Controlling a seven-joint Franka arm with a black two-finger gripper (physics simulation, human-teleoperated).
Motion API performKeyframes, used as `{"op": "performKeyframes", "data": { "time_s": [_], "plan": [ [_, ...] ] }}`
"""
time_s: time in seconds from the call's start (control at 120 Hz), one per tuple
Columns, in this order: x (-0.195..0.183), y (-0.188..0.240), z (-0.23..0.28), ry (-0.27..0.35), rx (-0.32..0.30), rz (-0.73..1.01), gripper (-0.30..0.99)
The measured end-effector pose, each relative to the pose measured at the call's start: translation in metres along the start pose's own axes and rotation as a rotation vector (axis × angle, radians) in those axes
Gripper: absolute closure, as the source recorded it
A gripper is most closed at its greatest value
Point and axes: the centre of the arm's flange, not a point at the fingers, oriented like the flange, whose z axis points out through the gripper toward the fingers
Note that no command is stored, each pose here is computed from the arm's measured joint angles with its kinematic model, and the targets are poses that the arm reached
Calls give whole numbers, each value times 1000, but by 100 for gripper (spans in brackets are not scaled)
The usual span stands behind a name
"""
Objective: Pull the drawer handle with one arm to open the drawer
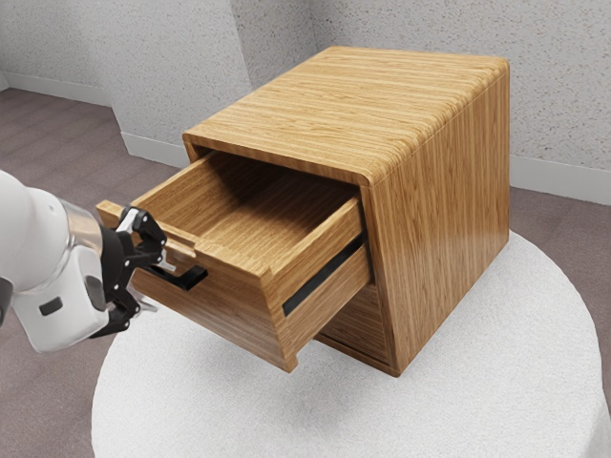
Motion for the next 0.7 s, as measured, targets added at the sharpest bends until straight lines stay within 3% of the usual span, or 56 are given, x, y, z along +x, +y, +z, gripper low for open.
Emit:
{"op": "performKeyframes", "data": {
  "time_s": [0.7],
  "plan": [
    [-1,1,-4,1,4,-5,42]
  ]
}}
